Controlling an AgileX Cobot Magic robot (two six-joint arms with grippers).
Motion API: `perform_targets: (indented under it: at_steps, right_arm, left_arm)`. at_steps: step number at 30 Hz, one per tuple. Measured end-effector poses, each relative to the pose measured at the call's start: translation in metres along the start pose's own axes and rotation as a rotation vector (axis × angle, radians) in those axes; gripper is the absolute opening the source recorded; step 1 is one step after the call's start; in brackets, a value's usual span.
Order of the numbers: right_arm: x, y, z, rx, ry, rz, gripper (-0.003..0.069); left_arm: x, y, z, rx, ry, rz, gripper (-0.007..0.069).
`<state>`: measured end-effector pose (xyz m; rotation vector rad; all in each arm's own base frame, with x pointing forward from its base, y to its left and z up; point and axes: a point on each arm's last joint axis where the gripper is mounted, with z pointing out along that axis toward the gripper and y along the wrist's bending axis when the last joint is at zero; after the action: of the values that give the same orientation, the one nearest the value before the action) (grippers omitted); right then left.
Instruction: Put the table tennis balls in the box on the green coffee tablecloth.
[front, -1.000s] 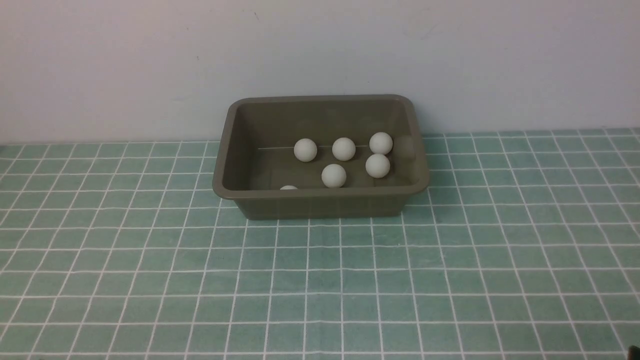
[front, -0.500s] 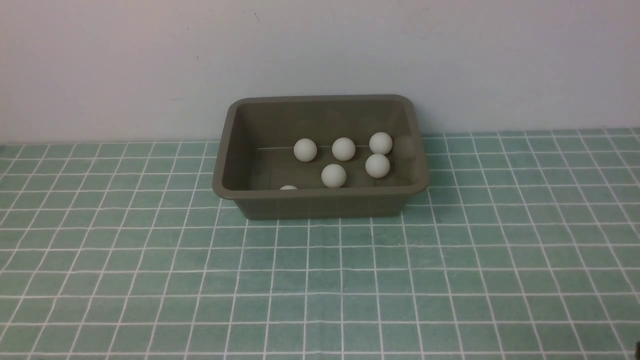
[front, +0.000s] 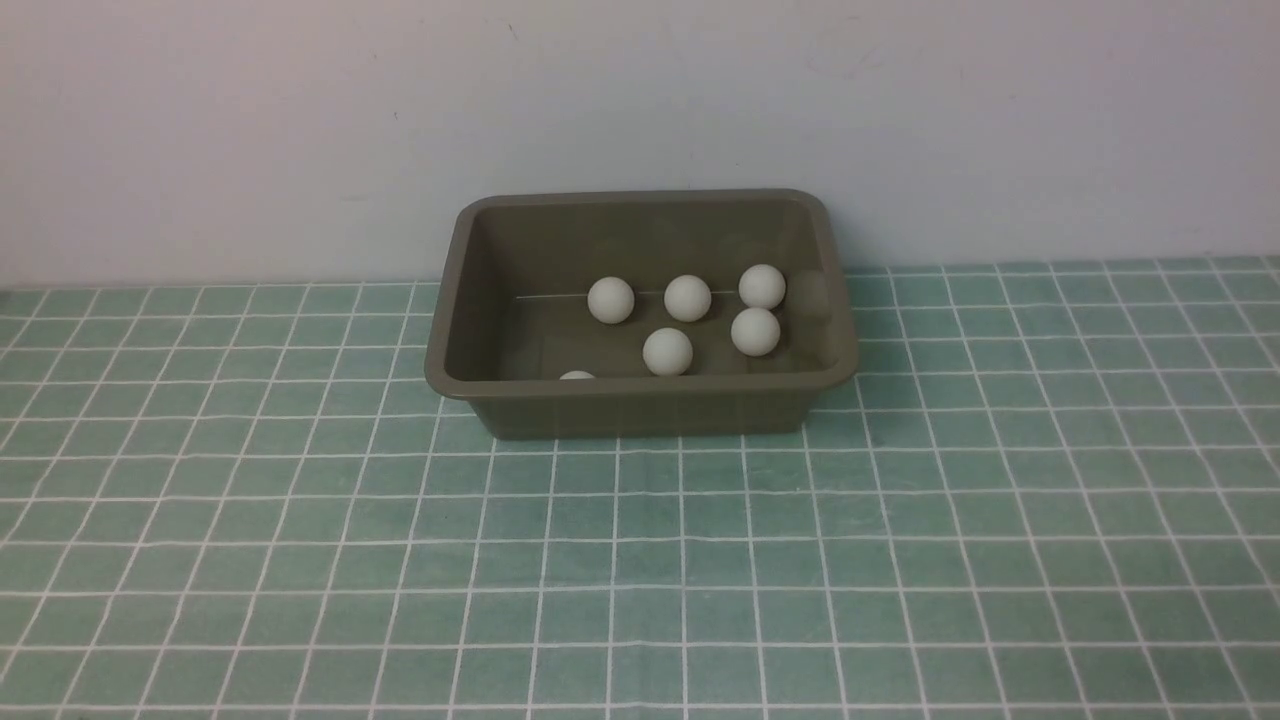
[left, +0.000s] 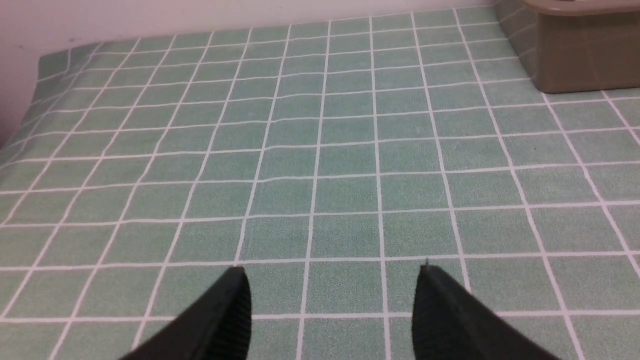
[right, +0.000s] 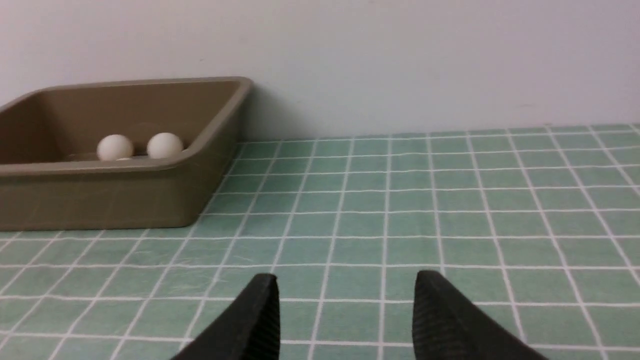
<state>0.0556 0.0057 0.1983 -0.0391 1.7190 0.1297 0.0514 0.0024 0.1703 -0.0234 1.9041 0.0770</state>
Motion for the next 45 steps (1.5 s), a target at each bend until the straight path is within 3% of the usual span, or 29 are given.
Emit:
perform_targets:
  at_steps: [2,7,17,45]
  right_arm:
    - [0.0,-0.003,0.0,0.06,0.0,0.0,0.0336]
    - [0.002,-0.006,-0.002,0.108,0.009,-0.046,0.0336]
    - [0.011,-0.007,-0.003,0.118,0.102,-0.054,0.0336]
    - [0.019,-0.007,0.0,0.115,0.099,-0.064,0.0336]
  left_arm:
    - [0.0,0.0,0.0,0.0,0.0,0.0,0.0395]
    - [0.0,0.0,0.0,0.0,0.0,0.0,0.0395]
    - [0.0,0.0,0.0,0.0,0.0,0.0,0.0395]
    - [0.0,0.0,0.0,0.0,-0.001,0.0,0.0395]
